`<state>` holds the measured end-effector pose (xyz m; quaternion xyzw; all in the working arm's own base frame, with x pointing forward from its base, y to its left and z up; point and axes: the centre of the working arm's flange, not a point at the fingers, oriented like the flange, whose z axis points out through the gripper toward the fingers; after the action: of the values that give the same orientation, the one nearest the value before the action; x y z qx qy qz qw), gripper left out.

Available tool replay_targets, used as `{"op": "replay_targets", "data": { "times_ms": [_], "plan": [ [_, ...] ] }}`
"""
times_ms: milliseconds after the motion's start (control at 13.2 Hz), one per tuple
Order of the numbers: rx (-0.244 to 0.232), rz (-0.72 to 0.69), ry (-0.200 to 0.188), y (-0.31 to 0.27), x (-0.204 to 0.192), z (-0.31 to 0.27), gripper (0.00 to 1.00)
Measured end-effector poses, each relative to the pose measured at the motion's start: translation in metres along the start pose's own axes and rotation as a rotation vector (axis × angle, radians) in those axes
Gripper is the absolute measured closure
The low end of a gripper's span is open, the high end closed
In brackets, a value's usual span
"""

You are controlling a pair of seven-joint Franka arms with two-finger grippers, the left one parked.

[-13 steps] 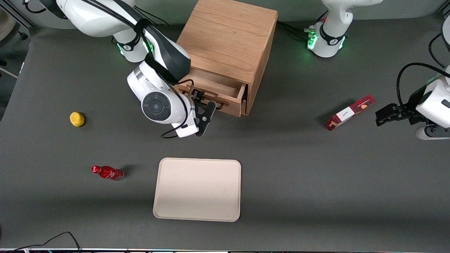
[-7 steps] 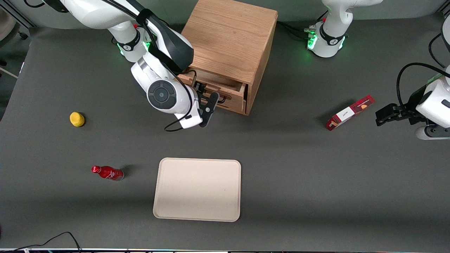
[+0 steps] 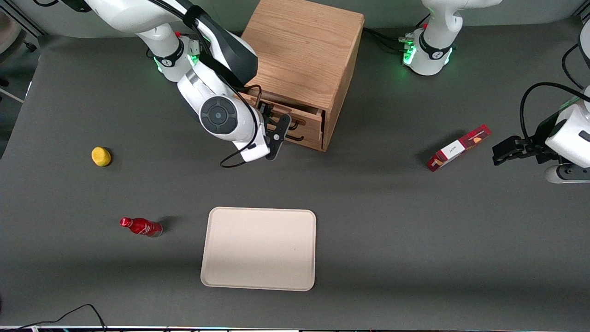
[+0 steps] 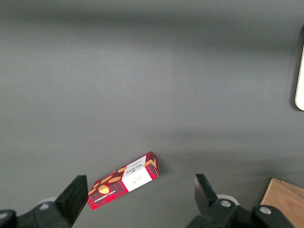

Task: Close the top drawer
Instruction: 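Press the right gripper on the drawer front until flush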

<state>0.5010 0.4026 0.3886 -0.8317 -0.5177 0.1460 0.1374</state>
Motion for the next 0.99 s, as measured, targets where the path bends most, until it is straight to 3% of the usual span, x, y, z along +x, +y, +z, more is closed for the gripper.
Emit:
{"op": "replay_targets", "data": {
  "times_ms": [986],
  "plan": [
    [0.002, -0.030, -0.014, -0.022, 0.004, 0.008, 0.00]
  ]
}}
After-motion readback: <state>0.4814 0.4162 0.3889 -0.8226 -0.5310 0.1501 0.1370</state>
